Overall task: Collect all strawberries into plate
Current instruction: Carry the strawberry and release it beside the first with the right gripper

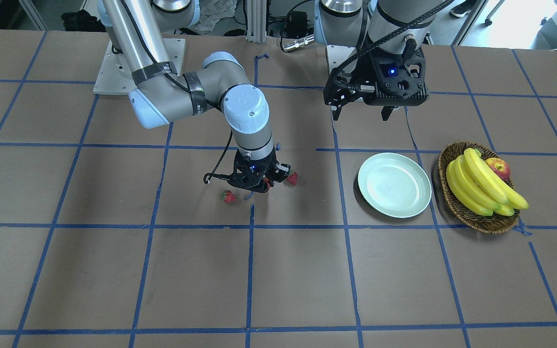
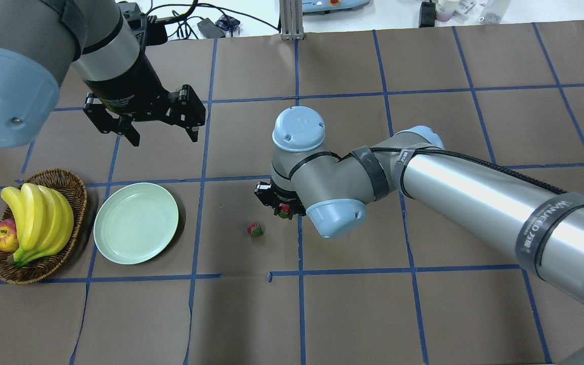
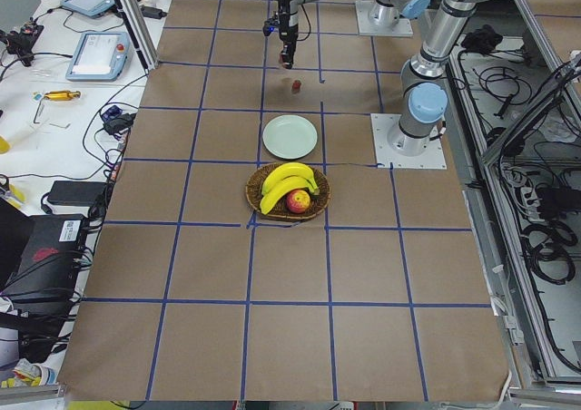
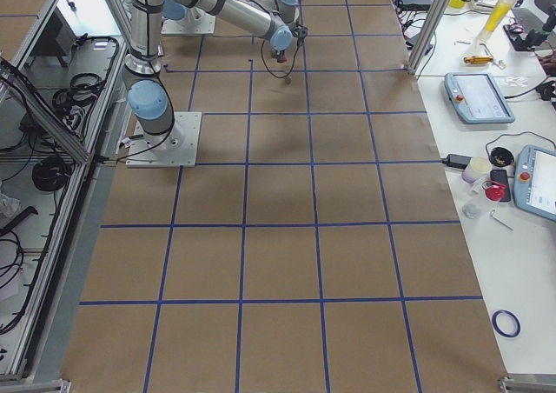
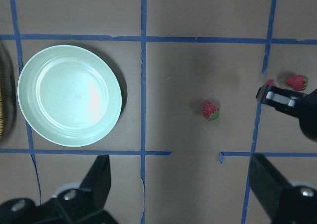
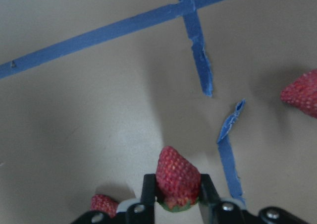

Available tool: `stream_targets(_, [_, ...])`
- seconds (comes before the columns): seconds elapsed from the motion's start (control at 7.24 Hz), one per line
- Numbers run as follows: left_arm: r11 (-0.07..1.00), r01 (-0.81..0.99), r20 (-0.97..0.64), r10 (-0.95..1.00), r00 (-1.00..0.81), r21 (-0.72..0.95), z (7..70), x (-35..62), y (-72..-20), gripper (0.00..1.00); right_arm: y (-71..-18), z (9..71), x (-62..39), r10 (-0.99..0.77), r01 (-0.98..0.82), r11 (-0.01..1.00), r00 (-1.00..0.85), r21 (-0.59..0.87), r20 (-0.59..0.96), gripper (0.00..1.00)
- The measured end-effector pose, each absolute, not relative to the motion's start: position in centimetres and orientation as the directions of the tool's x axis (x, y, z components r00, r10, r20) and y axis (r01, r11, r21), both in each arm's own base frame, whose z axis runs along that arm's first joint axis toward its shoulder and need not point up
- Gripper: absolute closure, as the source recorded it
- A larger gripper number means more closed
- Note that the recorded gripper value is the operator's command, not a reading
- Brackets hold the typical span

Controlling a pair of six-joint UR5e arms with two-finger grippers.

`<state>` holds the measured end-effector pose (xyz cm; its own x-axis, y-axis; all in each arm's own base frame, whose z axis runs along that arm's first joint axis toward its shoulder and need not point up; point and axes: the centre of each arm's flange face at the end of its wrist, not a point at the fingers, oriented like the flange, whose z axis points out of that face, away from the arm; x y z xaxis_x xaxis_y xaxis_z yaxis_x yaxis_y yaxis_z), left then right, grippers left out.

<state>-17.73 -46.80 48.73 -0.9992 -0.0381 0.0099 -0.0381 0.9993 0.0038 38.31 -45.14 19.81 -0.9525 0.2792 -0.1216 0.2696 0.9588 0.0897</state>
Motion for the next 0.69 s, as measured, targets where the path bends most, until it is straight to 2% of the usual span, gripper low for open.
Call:
stream_targets(0.41, [0.999,-0.035,0.009,-0.035,-0.999,0.002,48.8,-17.7,-46.8,0.00,-45.2,19.7,38.3,0.272,0.266,0.961,-0.956,0.071,-0.109,0.00])
stream_targets(0.69, [0.999,-0.034,0.009,-0.034,-0.999,0.002,48.8,-17.7,-46.7,0.00,-46.0,21.7,35.4,0.290,0.290,0.957,-0.957,-0.002,0.010,0.00])
